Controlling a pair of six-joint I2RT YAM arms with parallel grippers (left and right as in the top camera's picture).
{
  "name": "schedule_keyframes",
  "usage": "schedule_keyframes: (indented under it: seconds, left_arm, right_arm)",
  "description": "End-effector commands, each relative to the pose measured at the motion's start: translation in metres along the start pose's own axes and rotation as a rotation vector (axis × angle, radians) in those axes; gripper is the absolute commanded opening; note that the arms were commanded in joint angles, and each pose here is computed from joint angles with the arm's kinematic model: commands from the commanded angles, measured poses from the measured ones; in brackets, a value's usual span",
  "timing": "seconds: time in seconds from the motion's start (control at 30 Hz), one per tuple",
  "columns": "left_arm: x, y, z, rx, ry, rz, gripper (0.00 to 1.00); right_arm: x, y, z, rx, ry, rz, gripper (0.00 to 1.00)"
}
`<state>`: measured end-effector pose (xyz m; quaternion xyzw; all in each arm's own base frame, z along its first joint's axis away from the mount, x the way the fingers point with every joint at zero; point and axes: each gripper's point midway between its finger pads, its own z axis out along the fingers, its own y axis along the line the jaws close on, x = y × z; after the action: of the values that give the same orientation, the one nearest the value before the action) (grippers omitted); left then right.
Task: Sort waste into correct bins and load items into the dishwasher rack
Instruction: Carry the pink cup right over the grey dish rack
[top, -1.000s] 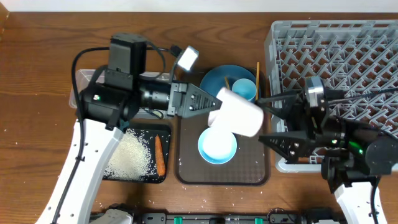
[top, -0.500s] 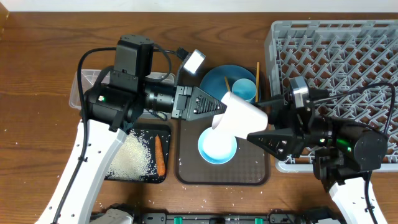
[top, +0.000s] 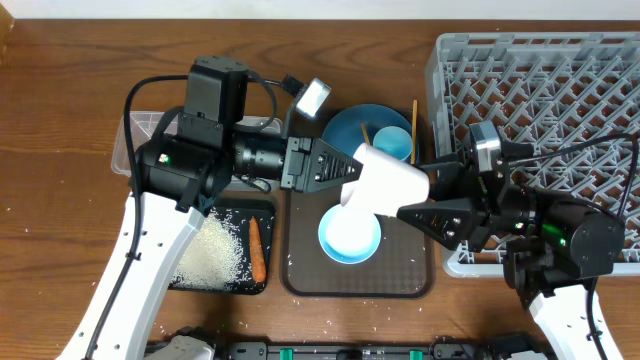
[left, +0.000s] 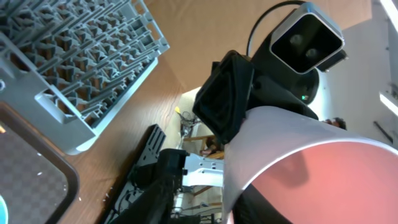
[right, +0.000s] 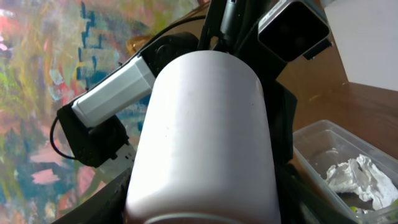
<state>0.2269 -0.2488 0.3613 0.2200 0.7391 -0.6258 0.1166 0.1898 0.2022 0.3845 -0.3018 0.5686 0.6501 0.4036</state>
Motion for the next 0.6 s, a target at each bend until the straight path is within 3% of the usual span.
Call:
schedule_keyframes:
  seconds: [0.0,0.4,0.57]
  left_arm:
    - [-0.005,0.014,0.000,-0.074,-0.028,0.005,0.35]
    - [-0.021,0.091,-0.035,-0.510,-0.182,-0.085,0.46]
    - [-0.017,0.106,-0.045,-0.606,-0.194,-0.123,0.47]
  right_arm:
    - [-0.004,0.003,0.001,-0.004,-0.008,-0.043,0.45]
    - [-0.007,-0.009,-0.017,0.055,0.006,-0.070,0.42]
    - [-0.012,-0.023,-0.037,0.131,-0.006,-0.066,0.41]
